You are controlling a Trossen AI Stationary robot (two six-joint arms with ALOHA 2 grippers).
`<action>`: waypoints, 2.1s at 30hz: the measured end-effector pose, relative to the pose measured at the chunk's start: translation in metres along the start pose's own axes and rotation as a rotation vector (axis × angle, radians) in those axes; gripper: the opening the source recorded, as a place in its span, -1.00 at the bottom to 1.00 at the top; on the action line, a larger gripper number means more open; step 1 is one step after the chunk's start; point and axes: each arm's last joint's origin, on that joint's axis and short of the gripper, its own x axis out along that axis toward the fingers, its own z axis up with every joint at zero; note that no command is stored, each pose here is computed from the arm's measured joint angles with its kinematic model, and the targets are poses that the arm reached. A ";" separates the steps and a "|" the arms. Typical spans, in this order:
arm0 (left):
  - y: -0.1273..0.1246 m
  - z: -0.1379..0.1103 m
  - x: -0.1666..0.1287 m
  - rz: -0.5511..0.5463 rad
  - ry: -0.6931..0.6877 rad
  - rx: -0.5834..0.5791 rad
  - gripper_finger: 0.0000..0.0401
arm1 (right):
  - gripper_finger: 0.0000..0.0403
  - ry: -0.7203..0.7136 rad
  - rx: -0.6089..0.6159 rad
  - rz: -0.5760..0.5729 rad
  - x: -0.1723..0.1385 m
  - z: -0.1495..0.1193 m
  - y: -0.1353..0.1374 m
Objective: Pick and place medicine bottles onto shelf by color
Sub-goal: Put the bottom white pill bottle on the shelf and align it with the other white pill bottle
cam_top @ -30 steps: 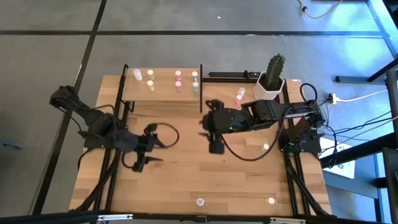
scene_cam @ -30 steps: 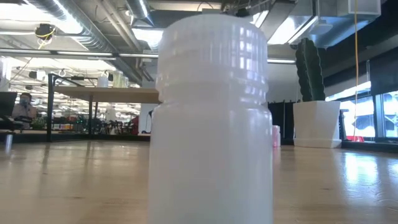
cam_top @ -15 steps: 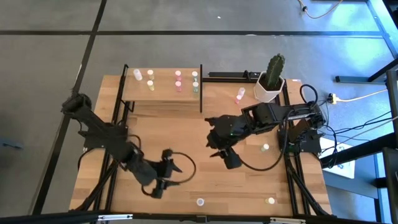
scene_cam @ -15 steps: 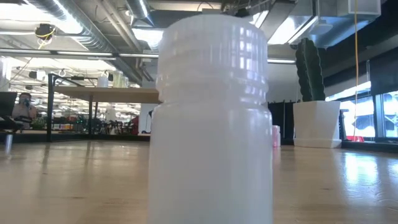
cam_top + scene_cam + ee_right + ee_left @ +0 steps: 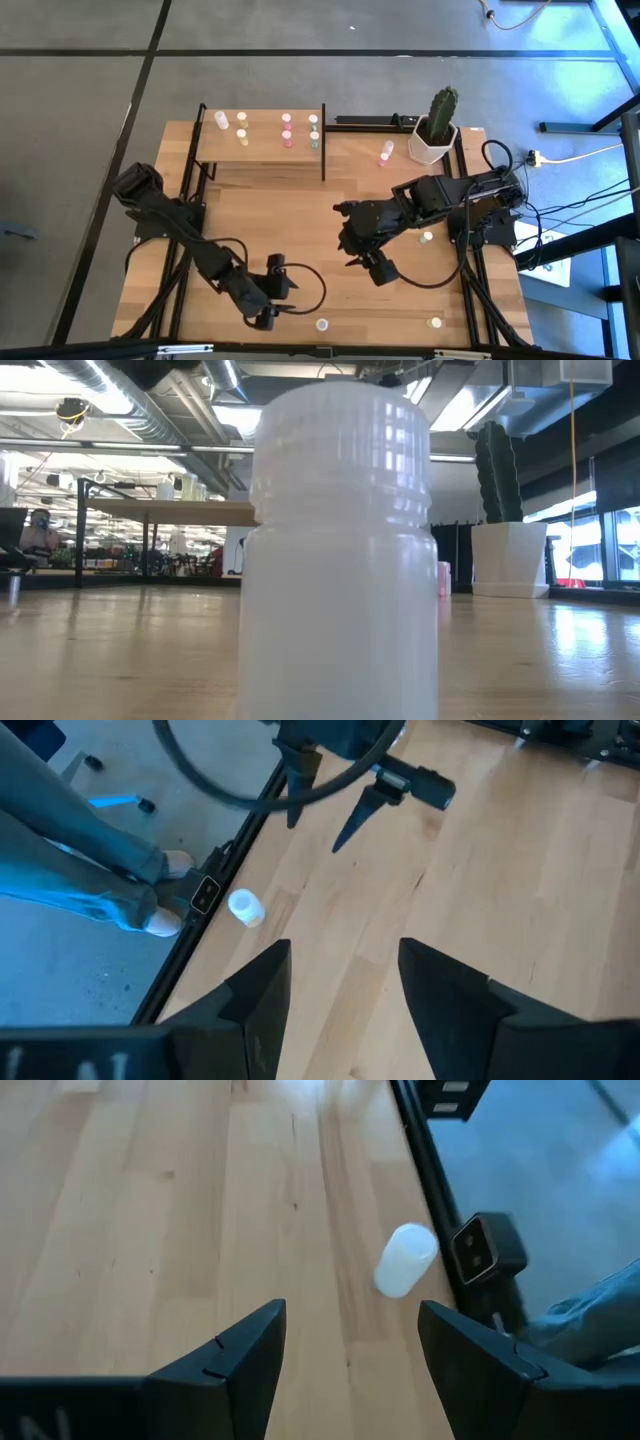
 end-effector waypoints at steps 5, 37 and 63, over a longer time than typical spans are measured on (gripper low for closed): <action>-0.001 -0.006 0.009 0.008 0.031 0.049 0.11 | -0.07 -0.002 0.000 -0.001 0.000 0.000 0.000; 0.018 -0.006 0.023 -0.022 0.010 -0.041 0.14 | -0.06 -0.006 0.000 -0.001 0.000 0.001 0.000; 0.004 -0.038 0.081 -0.223 -0.139 0.083 0.69 | -0.07 -0.026 -0.002 -0.003 0.000 0.003 0.000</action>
